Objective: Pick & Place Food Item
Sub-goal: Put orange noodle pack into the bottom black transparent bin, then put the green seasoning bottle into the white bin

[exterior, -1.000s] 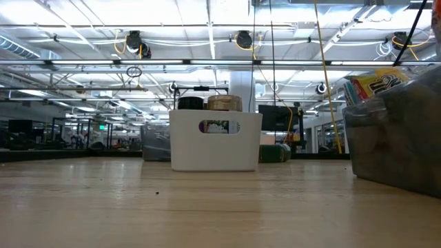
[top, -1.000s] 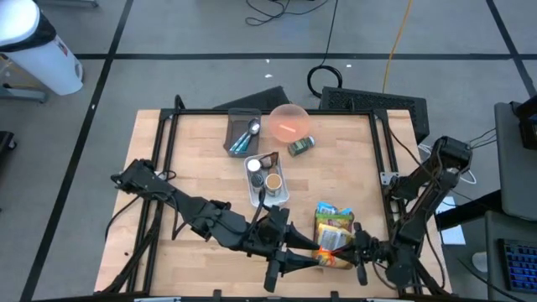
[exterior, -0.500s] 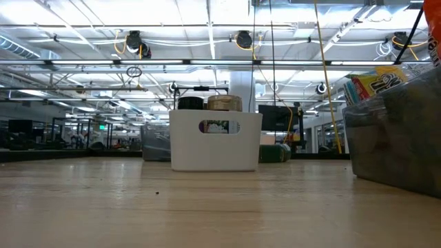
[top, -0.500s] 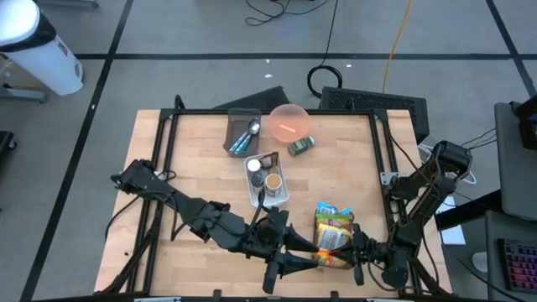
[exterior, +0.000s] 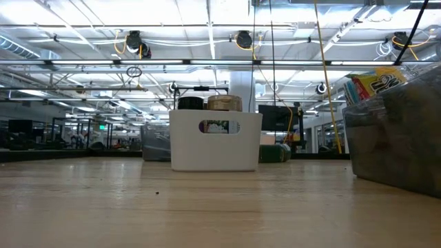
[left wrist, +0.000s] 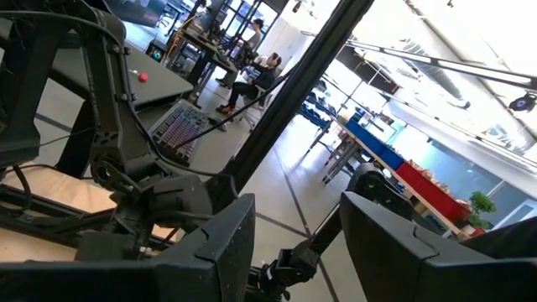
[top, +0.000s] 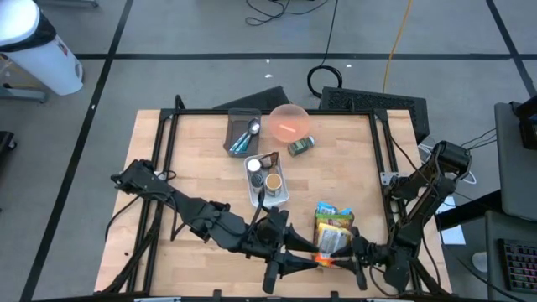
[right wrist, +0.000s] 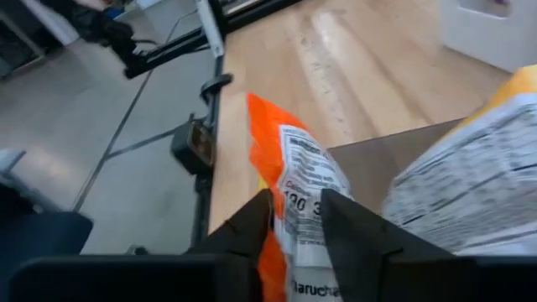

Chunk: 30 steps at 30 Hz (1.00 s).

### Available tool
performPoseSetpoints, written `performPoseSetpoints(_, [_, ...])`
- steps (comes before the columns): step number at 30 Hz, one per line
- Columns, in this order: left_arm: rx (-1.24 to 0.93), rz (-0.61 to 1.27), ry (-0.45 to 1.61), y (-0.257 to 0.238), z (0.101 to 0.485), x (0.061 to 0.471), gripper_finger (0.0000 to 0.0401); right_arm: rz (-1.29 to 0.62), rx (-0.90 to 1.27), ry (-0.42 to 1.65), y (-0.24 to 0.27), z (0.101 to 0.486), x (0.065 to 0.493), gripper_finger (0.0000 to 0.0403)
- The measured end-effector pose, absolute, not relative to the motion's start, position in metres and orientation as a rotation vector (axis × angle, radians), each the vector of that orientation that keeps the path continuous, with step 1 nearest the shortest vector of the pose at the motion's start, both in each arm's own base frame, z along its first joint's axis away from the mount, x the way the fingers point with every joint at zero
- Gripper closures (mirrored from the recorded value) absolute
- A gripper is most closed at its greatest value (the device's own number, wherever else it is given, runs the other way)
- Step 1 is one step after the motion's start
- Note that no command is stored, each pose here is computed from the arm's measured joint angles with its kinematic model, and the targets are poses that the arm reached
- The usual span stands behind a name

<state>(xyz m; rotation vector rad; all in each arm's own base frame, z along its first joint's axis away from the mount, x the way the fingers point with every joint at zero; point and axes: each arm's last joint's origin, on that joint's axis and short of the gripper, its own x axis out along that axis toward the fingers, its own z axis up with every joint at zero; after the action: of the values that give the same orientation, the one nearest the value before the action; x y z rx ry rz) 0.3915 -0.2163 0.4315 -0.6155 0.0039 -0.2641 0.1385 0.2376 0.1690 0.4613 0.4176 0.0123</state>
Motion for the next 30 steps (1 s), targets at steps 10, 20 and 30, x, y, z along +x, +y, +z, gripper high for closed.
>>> performPoseSetpoints(10, [-0.617,-0.268,0.005,-0.218,0.432,0.391,0.0217,0.073,0.481,0.369,0.242,0.178,0.143,0.0243])
performPoseSetpoints(20, [-0.632,-0.268,0.007,-0.217,0.432,0.391,0.0217,0.155,0.468,0.234,0.225,0.232,0.136,0.0216])
performPoseSetpoints(30, [-0.613,-0.245,-0.003,-0.208,0.432,0.396,0.0217,0.198,0.519,-0.074,0.175,0.316,0.114,0.0224])
